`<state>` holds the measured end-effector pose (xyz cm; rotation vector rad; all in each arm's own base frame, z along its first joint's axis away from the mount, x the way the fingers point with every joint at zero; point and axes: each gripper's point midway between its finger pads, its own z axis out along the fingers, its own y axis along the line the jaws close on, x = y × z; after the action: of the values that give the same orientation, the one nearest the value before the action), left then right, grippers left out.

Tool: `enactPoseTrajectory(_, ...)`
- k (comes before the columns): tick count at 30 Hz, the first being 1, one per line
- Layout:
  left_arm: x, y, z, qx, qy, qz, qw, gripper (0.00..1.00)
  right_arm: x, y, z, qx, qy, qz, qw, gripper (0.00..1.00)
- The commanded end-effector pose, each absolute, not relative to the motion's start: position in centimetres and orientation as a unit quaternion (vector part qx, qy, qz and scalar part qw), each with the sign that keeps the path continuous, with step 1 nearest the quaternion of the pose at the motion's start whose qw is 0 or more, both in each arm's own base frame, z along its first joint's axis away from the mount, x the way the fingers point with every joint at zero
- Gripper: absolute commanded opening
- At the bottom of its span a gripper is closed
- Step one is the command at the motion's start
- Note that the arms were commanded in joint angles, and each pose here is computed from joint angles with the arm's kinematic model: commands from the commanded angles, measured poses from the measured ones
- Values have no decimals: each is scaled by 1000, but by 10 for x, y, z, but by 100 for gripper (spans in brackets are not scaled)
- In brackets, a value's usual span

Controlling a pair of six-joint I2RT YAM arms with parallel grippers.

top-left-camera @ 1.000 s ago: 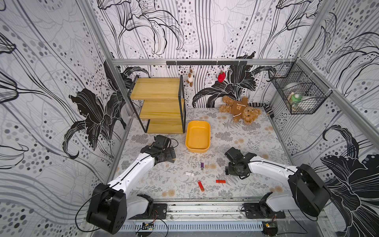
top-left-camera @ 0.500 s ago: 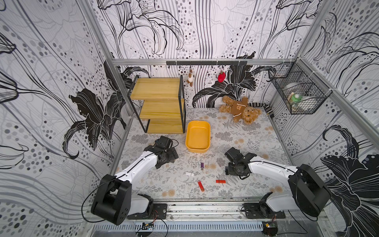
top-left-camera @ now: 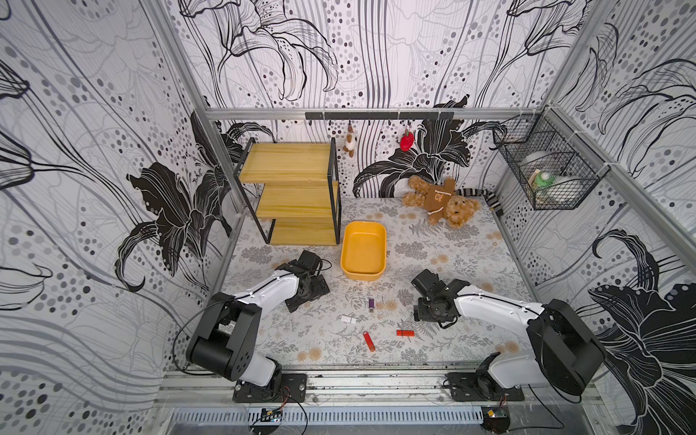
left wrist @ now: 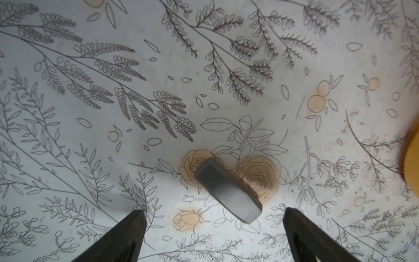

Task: Put the usb flash drive into the storage box
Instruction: Pick up the USB flash from the center of the board.

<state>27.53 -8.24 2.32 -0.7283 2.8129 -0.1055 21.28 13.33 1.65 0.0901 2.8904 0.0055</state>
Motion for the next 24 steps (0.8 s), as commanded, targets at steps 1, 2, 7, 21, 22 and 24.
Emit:
enactPoseTrajectory(1, 289, -81, 27, -243, 960, -23, 135, 99, 201, 135, 0, 14, 996, 2, 94, 0)
enactPoseTrajectory(2, 290, -82, 28, -242, 961, -21, 135, 98, 201, 135, 0, 14, 995, 3, 94, 0)
enactPoseTrajectory(7, 295, -81, 27, -234, 963, -9, 132, 89, 200, 134, -1, 12, 996, 0, 92, 0)
enactPoseTrajectory(21, 285, -78, 17, -200, 974, 41, 96, 70, 200, 134, -2, 8, 996, -2, 91, 0)
enactPoseTrajectory(22, 285, -79, 17, -198, 974, 45, 96, 70, 200, 134, -2, 8, 996, -2, 91, 0)
enactPoseTrajectory(24, 285, -80, 16, -195, 975, 47, 95, 70, 199, 134, -3, 8, 996, -3, 90, 0)
